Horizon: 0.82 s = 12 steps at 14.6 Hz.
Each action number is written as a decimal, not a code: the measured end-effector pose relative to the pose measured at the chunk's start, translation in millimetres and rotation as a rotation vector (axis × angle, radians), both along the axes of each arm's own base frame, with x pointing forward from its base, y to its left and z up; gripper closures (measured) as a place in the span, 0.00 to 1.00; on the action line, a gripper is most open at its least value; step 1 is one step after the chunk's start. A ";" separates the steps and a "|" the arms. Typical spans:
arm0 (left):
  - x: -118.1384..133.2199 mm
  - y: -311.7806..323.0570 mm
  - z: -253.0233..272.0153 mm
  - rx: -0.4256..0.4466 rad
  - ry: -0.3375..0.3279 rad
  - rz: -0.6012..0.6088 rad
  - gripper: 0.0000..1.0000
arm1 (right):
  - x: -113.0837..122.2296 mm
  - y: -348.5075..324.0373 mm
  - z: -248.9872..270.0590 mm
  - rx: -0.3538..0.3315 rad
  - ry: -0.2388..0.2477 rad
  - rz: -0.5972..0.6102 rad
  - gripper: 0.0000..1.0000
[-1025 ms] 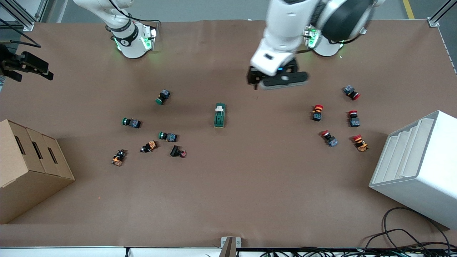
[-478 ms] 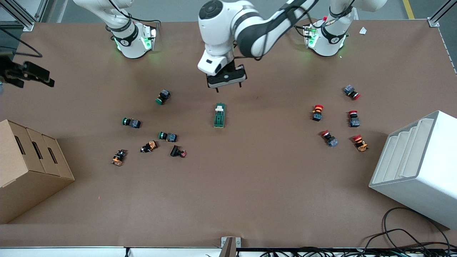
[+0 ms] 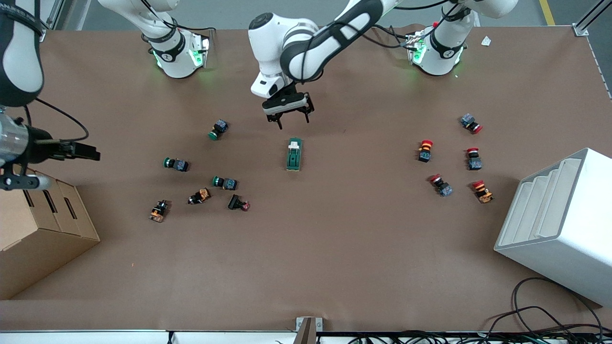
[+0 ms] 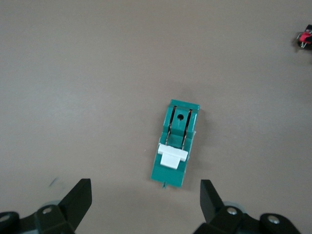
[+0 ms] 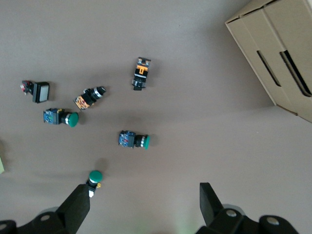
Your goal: Close load switch with both arms
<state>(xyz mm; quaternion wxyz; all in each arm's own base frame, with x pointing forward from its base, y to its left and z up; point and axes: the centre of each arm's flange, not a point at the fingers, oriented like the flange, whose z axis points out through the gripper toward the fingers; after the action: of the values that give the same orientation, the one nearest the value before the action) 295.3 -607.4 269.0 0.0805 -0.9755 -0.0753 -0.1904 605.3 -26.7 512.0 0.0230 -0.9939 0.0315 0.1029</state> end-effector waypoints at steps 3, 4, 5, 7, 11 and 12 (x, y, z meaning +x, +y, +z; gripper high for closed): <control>-22.8 -8.5 -46.9 0.008 -0.108 -0.005 0.01 | 5.4 51.5 -12.7 0.049 0.026 -0.111 0.00; -31.8 -9.3 -61.0 0.010 -0.143 -0.017 0.01 | 7.3 76.0 -21.5 0.060 0.043 -0.149 0.00; -39.7 -8.1 -73.3 0.012 -0.179 -0.031 0.01 | 9.2 104.4 -32.6 0.061 0.058 -0.193 0.00; -50.4 -1.3 -95.3 0.003 -0.262 -0.051 0.01 | 7.8 177.6 -63.0 0.069 0.090 -0.281 0.00; -64.7 8.9 -130.5 -0.054 -0.400 -0.086 0.01 | -11.9 313.7 -133.0 0.108 0.147 -0.407 0.00; -66.5 11.8 -137.1 -0.067 -0.430 -0.101 0.01 | -15.7 334.0 -147.8 0.127 0.158 -0.424 0.00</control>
<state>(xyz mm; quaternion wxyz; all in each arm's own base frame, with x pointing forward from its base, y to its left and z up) 228.7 -595.6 131.9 0.0207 -0.9172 -0.0480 -0.3951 589.6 307.3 364.2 0.1042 -0.9504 0.2349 0.1750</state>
